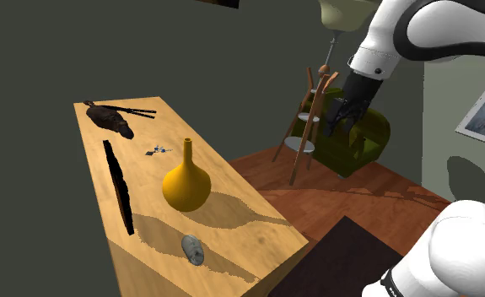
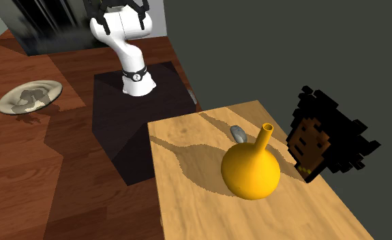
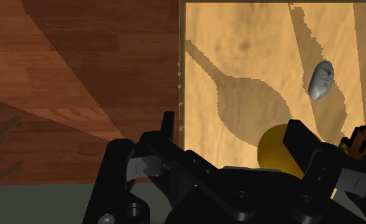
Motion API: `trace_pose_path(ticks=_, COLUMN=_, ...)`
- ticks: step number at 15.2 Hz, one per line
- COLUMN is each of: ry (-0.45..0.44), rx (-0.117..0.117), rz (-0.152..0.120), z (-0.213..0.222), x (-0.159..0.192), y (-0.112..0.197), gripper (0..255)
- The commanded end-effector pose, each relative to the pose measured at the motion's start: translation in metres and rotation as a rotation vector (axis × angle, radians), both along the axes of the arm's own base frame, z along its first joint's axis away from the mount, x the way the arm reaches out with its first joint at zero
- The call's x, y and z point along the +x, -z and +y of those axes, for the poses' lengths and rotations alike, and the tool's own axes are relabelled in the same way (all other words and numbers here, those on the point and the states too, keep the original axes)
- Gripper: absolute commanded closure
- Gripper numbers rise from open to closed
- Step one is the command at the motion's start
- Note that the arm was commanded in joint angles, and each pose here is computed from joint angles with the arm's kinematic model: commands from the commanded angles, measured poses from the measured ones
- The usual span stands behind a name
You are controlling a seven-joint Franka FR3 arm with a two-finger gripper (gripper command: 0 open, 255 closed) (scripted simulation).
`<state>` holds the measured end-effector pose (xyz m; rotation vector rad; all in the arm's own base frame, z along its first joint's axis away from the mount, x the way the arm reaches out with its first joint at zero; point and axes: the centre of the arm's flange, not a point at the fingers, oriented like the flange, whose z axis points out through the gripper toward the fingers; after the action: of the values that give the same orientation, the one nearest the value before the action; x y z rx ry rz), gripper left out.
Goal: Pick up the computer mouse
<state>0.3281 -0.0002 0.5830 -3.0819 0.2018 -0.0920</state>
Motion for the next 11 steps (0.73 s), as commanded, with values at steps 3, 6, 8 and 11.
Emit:
trace_pose_path(ticks=3, ry=-0.002, rx=-0.001, rz=-0.012, z=0.017, x=0.004, y=0.019, gripper=0)
trace_pose_path(ticks=6, ry=-0.005, rx=-0.002, rz=-0.03, z=0.043, x=0.011, y=0.048, gripper=0)
trace_pose_path(ticks=8, ry=-0.007, rx=-0.003, rz=-0.042, z=0.06, x=0.016, y=0.067, gripper=0)
trace_pose_path(ticks=11, ry=-0.01, rx=-0.004, rz=-0.06, z=0.086, x=0.024, y=0.096, gripper=0)
